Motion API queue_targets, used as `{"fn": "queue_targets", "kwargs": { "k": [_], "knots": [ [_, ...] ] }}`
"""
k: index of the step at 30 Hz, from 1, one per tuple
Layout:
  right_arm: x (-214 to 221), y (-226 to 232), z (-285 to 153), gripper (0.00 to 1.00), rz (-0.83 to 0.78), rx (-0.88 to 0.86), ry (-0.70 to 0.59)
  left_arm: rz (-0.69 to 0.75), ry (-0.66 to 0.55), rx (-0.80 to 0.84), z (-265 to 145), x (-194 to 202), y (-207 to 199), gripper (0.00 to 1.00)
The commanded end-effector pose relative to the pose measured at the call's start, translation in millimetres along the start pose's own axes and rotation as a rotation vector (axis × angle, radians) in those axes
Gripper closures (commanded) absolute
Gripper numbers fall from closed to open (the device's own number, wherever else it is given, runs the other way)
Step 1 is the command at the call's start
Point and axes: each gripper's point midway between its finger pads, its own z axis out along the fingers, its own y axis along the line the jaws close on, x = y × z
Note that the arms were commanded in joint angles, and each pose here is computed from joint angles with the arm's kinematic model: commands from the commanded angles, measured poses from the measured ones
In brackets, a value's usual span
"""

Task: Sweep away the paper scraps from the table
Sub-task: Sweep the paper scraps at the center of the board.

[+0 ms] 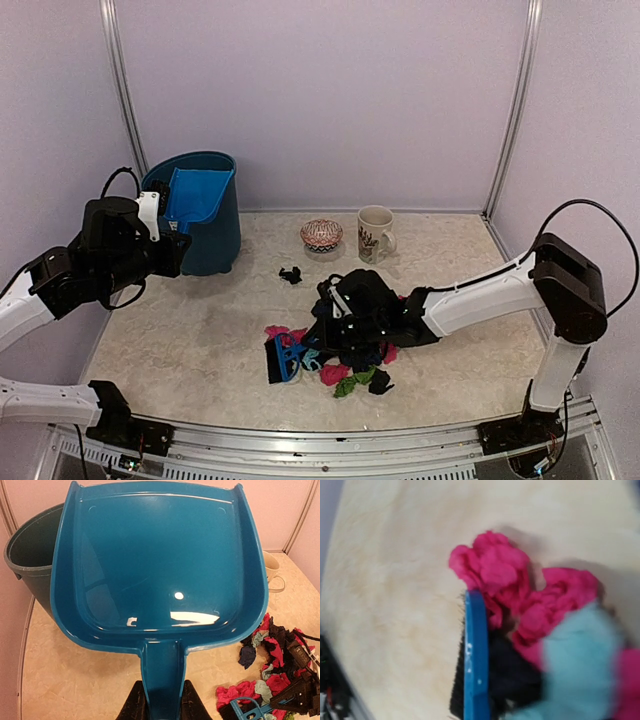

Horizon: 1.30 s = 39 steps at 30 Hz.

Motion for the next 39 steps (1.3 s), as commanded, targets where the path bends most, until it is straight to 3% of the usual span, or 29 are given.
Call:
{"fn": "queue_targets", "kwargs": {
  "k": [1,9,19,29,39],
  "knots": [
    [5.2,-56.4,-31.9,1.0,0.035,0.199,-0.03,0.005,-0.003,0.003,2.3,0.7,-0.3,1.0],
    [-6.9,-72.5,-97.6,1.0,0.043,0.291,-0.135,0.005,-0.003,0.003,2.6,0.8,-0.4,1.0],
    [-81.1,16.3,-147.4,1.0,-0.048,0.112,-0.365,0.009,0.004,0.008,3.6,2.4,-1.5,1.0],
    [-161.5,59.8,-105.4,1.0,-0.096,0.028,-0.5,0.009,0.003,0.014,3.0,2.2,-2.7,1.0],
    [-213.1,25.4,-16.1,1.0,0.036,0.004,-0.475,0.01,0.011,0.021,4.1,4.2,-4.4,1.0]
  ]
}}
